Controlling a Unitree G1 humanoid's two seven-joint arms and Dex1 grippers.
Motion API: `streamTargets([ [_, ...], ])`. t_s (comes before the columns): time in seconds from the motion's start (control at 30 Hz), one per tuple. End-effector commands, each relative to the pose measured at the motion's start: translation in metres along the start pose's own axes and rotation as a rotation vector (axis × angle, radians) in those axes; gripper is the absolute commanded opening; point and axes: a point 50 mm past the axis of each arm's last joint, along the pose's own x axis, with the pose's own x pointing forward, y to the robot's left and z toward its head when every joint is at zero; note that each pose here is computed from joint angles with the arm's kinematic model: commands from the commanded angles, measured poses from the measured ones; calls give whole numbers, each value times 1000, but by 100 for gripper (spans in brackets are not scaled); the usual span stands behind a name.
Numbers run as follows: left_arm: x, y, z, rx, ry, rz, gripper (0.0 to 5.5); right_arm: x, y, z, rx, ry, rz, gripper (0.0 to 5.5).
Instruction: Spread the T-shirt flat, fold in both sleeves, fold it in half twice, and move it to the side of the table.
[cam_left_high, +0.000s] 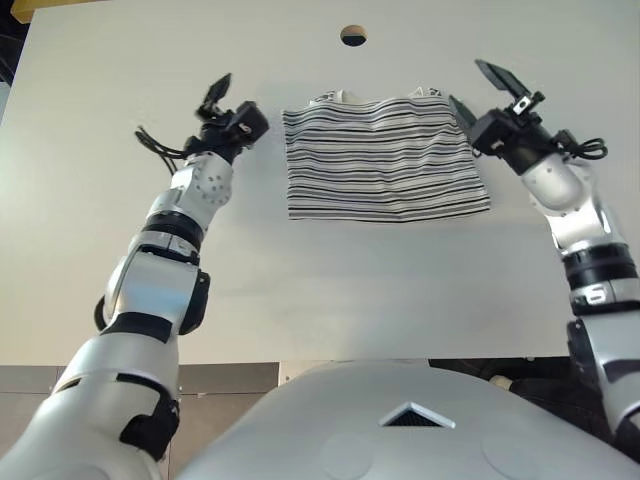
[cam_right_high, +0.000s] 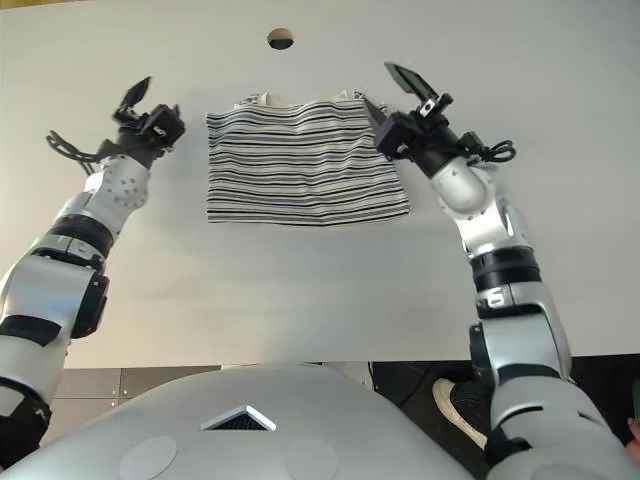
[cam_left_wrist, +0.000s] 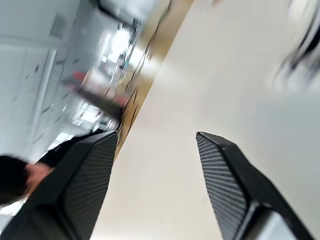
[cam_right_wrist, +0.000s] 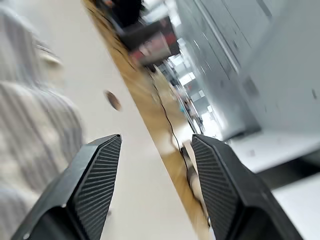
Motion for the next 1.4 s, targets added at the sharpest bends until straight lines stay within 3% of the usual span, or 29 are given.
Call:
streamTargets([
  [0.03, -8, -8, -9, -22, 40, 43, 340, -24, 27, -1, -87, 37, 314, 258],
  [0.13, -7, 1, 6, -152, -52, 192, 340, -33, 41, -29, -163, 171, 454, 258],
  [0.23, -14, 13, 12, -297, -133, 342, 340, -28, 51, -38, -247, 199, 500, 258],
  [0.4, -36, 20, 14, -343, -234, 419, 340, -29, 49, -20, -346, 102, 556, 258],
  [0.63, -55, 23, 22, -322, -269, 400, 340, -95, 58, 31, -218, -52, 886, 258],
  [0.73, -55, 22, 19, -343, -240, 404, 340, -82, 76, 71, -135, -249, 912, 258],
  [0.93, -64, 34, -6, -373, -170, 453, 340, 7, 131, 142, -139, -645, 892, 258],
  [1.0, -67, 36, -13, -375, -151, 458, 340, 24, 126, 162, -109, -721, 801, 258],
  [1.1, -68, 36, -14, -381, -151, 458, 340, 32, 79, 164, 16, -740, 570, 258],
  [1.23, -63, 33, -4, -392, -187, 436, 340, 20, 18, 122, 106, -597, 370, 258],
  [1.4, -59, 38, 6, -398, -229, 436, 340, 53, 10, 72, -63, -286, 284, 258],
])
